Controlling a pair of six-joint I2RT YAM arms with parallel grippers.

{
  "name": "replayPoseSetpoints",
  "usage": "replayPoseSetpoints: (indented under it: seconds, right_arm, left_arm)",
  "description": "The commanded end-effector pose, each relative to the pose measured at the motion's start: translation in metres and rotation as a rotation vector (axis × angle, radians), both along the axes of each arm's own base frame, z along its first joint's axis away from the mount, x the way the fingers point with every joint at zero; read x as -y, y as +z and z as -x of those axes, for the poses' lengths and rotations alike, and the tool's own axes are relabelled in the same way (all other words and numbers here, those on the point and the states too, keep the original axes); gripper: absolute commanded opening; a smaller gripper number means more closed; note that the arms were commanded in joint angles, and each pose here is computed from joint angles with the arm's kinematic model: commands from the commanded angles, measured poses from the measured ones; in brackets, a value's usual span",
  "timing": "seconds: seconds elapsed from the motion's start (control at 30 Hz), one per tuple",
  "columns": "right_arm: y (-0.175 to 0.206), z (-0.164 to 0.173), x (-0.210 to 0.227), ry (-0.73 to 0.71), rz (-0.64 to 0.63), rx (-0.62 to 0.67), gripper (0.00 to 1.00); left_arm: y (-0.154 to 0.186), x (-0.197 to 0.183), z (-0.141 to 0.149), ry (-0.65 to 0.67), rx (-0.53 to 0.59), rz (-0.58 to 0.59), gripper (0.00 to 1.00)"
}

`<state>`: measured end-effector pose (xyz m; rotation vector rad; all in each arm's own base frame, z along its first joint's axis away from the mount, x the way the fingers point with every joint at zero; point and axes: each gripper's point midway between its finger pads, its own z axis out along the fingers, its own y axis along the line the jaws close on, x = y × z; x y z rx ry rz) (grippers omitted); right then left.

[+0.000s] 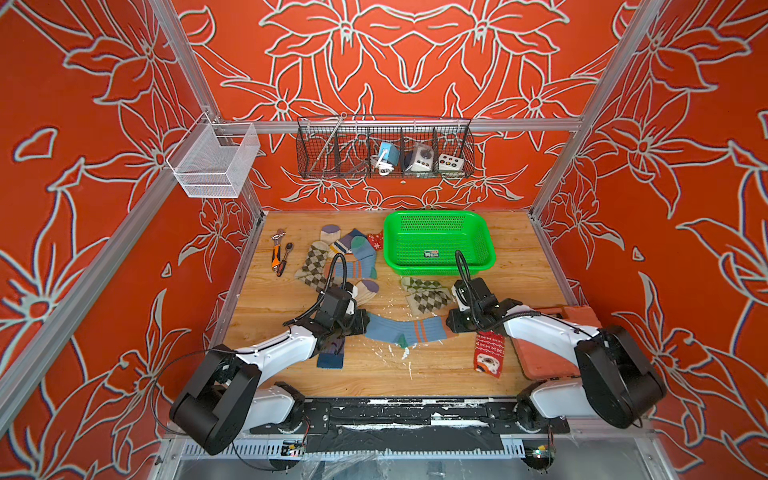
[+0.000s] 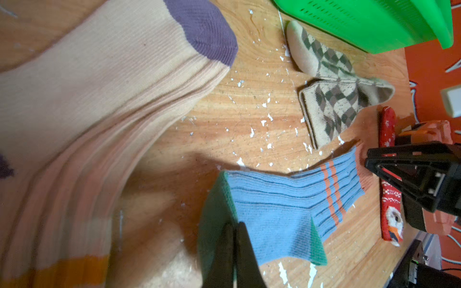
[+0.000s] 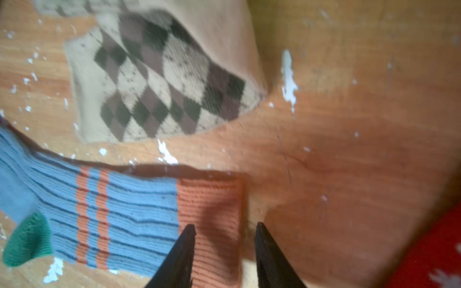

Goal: Place the socks together as a pair
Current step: Flatten out the sock at the center of the board, then pick up the sock from the center of the board.

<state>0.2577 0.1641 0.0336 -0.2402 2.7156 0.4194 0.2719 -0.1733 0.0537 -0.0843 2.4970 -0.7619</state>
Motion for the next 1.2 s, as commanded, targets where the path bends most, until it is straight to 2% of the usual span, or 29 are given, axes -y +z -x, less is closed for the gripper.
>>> replayPoseSetpoints:
  seconds: [0.0,0.17,0.3,0.5,0.6,0.7,0.8,1.0,1.17]
  right_arm:
    - [0.028,-0.021,-0.001,-0.023,-0.036,0.072,0.44]
    - [0.062,-0.051,0.012,-0.068,-0.06,0.139,0.5]
    - [0.079,-0.076,0.021,-0.111,-0.106,0.172,0.51]
    - [0.085,-0.108,0.014,-0.113,-0.17,0.166,0.51]
    - [0.087,-0.113,0.008,-0.096,-0.19,0.165,0.51]
    - [0.094,-0.109,0.005,-0.073,-0.207,0.165,0.51]
    - [0.109,-0.095,0.005,-0.056,-0.229,0.181,0.52]
    - [0.124,-0.06,0.005,0.001,-0.263,0.193,0.53]
    - [0.117,-0.047,0.007,0.005,-0.284,0.211,0.49]
  left_arm:
    - [0.011,0.004,-0.009,-0.009,0.031,0.025,0.17]
    - [0.016,0.002,-0.009,0.001,0.055,0.031,0.32]
    - [0.019,0.0,-0.009,0.008,0.068,0.035,0.35]
    - [0.027,-0.002,-0.014,0.031,0.098,0.039,0.37]
    - [0.042,-0.011,-0.021,0.076,0.149,0.03,0.45]
    - [0.065,-0.035,-0.038,0.192,0.219,0.001,0.56]
    - [0.088,-0.062,-0.063,0.293,0.279,0.005,0.72]
    - [0.099,-0.087,-0.122,0.355,0.282,-0.026,0.75]
    - [0.064,-0.089,-0.151,0.328,0.175,-0.095,0.71]
